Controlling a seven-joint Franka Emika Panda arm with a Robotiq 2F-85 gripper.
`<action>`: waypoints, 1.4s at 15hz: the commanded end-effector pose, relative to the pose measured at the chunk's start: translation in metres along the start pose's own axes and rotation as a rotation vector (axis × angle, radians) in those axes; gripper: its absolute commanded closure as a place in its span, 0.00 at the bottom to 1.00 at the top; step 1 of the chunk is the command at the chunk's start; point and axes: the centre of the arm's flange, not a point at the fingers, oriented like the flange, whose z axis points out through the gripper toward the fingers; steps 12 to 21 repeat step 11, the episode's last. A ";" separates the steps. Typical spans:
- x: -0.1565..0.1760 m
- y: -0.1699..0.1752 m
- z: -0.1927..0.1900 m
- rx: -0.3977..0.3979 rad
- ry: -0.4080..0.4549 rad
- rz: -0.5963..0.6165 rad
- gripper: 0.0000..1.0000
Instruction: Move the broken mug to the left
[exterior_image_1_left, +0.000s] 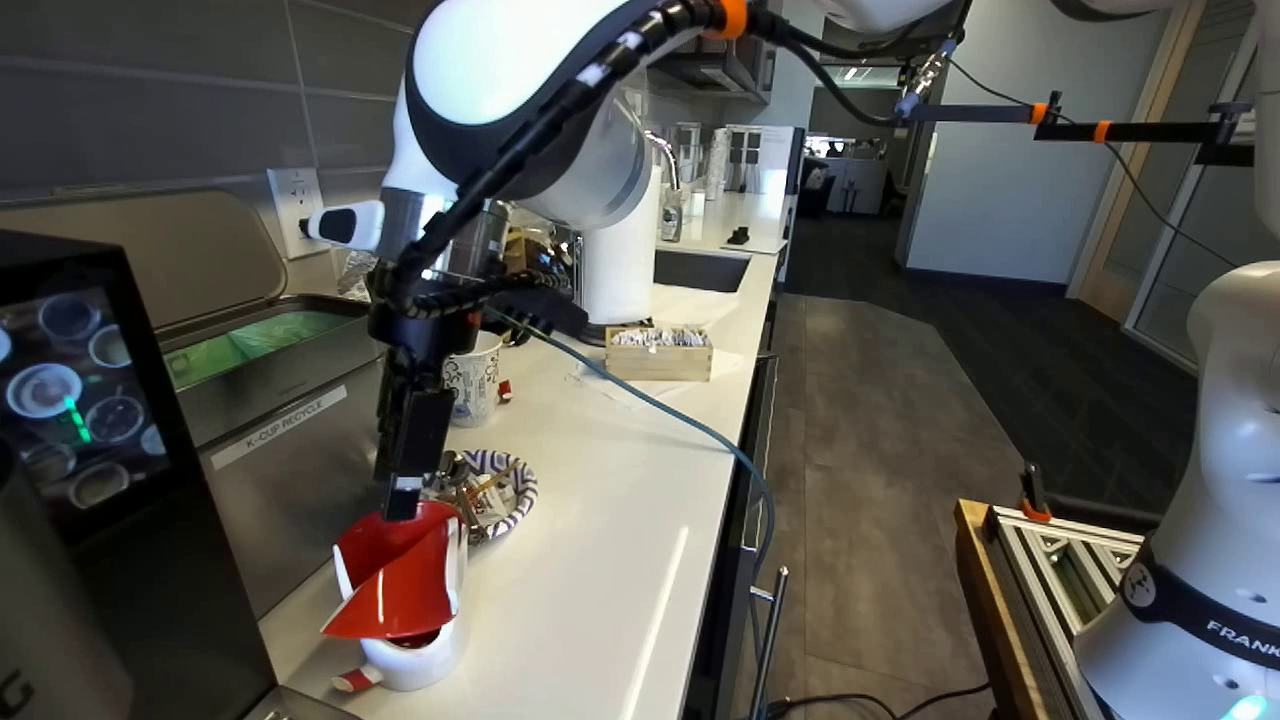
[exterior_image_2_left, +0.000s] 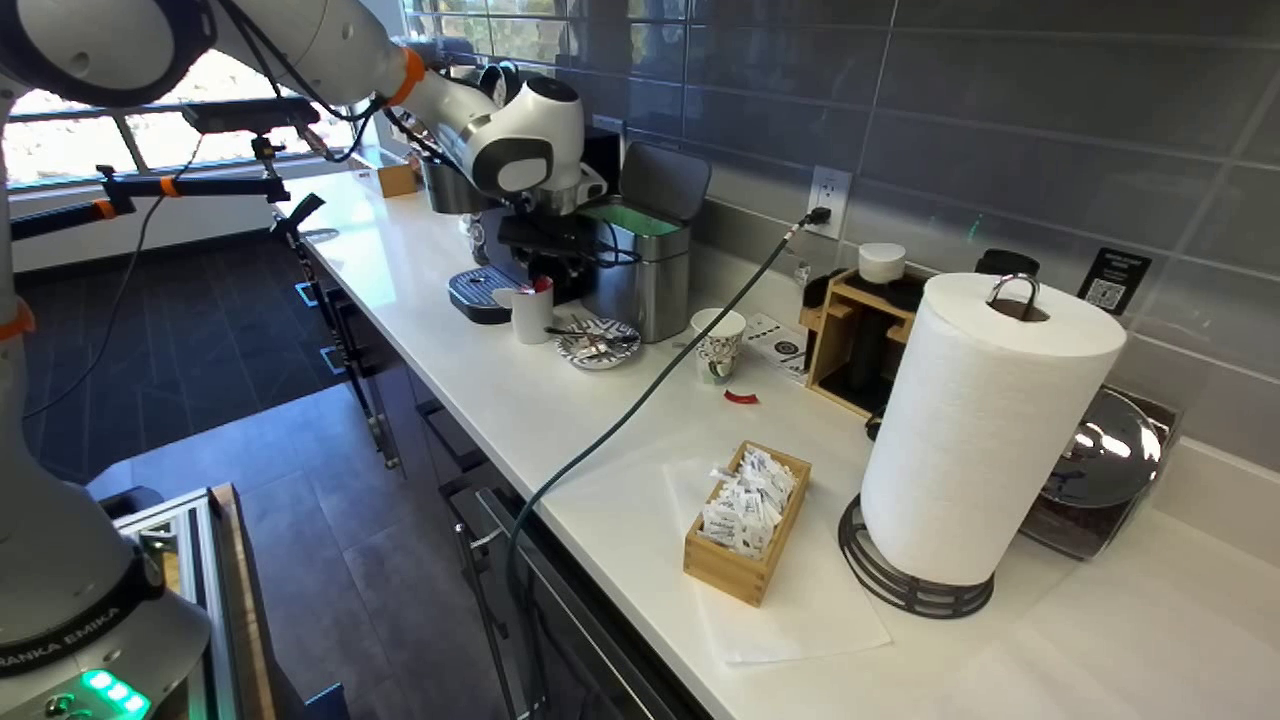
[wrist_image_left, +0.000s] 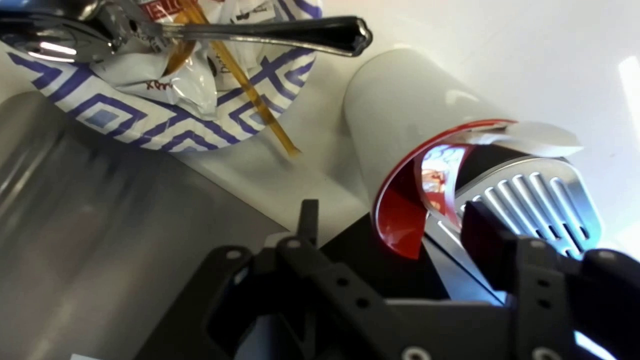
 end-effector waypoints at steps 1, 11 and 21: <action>-0.025 -0.016 -0.018 -0.010 -0.041 -0.061 0.00; -0.089 -0.037 -0.034 -0.077 -0.017 0.020 0.00; -0.089 -0.037 -0.034 -0.077 -0.017 0.020 0.00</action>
